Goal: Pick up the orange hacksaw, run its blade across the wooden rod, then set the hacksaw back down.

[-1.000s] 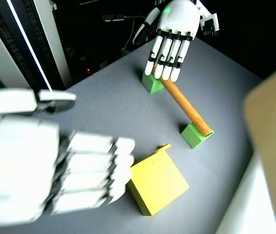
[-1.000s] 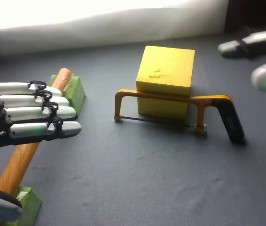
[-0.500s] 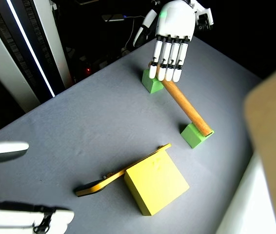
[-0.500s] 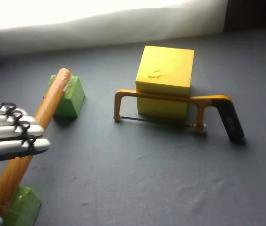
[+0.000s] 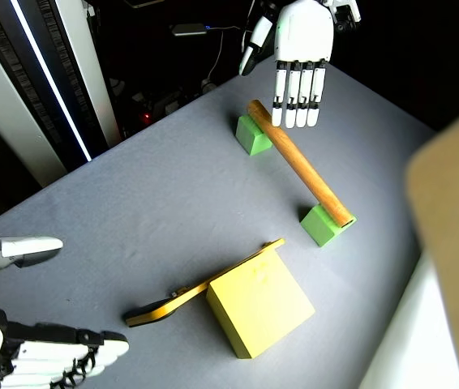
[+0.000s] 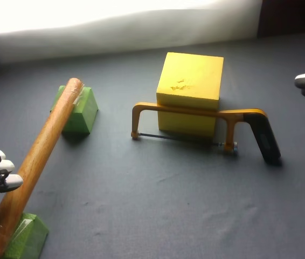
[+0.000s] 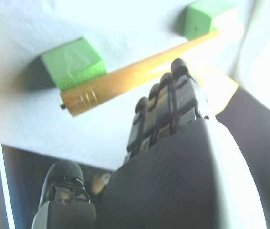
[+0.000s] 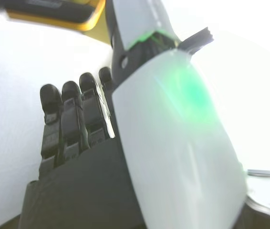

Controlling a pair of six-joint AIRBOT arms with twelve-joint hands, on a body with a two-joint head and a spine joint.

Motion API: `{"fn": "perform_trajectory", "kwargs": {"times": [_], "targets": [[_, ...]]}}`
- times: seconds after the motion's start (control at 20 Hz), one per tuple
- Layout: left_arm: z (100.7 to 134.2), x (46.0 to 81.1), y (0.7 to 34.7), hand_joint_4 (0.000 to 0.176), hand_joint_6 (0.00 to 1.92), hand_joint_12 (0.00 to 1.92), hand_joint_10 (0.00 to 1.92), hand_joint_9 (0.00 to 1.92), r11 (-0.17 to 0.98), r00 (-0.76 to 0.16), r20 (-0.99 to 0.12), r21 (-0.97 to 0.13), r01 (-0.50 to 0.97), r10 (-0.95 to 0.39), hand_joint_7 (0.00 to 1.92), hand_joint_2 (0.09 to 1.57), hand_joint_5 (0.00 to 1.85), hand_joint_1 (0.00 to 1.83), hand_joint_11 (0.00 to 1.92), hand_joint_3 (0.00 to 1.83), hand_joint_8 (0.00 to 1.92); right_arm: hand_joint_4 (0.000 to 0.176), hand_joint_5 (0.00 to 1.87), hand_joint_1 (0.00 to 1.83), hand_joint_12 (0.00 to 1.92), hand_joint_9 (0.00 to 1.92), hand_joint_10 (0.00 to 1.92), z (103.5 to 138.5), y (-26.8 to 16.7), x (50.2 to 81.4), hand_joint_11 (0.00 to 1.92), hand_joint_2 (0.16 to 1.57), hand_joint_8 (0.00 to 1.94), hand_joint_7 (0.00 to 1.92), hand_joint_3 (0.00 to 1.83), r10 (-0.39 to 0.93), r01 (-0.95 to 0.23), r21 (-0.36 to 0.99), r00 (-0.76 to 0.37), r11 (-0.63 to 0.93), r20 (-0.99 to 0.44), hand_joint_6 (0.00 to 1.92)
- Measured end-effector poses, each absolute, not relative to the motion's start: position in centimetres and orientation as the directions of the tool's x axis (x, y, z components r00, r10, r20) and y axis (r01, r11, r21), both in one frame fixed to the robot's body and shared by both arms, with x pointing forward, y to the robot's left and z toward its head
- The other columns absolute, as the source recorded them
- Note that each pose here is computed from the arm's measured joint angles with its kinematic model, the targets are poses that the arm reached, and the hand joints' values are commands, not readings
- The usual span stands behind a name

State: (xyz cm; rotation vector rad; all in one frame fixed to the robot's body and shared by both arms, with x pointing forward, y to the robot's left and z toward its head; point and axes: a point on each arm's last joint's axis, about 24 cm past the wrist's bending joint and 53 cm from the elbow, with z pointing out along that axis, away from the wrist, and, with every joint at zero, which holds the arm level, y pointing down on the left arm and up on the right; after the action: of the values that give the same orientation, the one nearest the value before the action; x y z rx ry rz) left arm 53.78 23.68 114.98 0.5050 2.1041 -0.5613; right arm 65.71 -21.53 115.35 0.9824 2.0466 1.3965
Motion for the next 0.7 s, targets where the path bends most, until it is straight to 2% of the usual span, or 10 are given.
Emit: {"fn": "perform_trajectory", "kwargs": {"times": [0.05,0.15,0.5,0.7], "targets": [[115.0,53.8,23.7,0.0,0.0,0.22,0.01,0.03,0.817,-0.536,-0.832,-0.207,0.539,0.142,0.03,1.15,0.01,0.0,0.0,0.01,0.0,0.0,0.09,1.0,0.56,0.08,0.0,114.8,-21.8,66.0,0.0,1.06,0.0,0.06,0.0,0.777,0.287,0.934,-0.63,0.213,0.016,0.02],[115.1,53.8,23.9,0.0,0.0,0.21,0.0,0.02,0.822,-0.539,-0.831,-0.209,0.53,0.136,0.02,1.16,0.01,0.0,0.0,0.0,0.0,0.0,0.12,1.06,0.64,0.09,0.0,113.6,-22.1,66.6,0.0,1.03,0.0,0.08,0.0,0.788,0.246,0.954,-0.616,0.17,0.018,0.01],[114.0,53.0,23.8,0.0,0.0,0.2,0.0,0.02,0.815,-0.562,-0.809,-0.204,0.542,0.171,0.03,1.17,0.02,0.0,0.0,0.0,0.0,0.0,0.11,1.01,0.65,0.1,0.0,114.8,-19.7,67.5,0.0,1.04,0.0,0.08,0.0,0.788,0.157,0.986,-0.602,-0.045,0.132,0.0],[113.1,52.6,23.8,0.0,0.01,0.23,0.01,0.04,0.818,-0.582,-0.792,-0.203,0.538,0.186,0.04,1.18,0.03,0.0,0.0,0.0,0.0,0.0,0.11,1.03,0.6,0.12,0.0,112.8,-19.1,67.1,0.0,1.04,0.0,0.1,0.0,0.79,0.186,0.976,-0.579,-0.112,0.201,0.0]]}}
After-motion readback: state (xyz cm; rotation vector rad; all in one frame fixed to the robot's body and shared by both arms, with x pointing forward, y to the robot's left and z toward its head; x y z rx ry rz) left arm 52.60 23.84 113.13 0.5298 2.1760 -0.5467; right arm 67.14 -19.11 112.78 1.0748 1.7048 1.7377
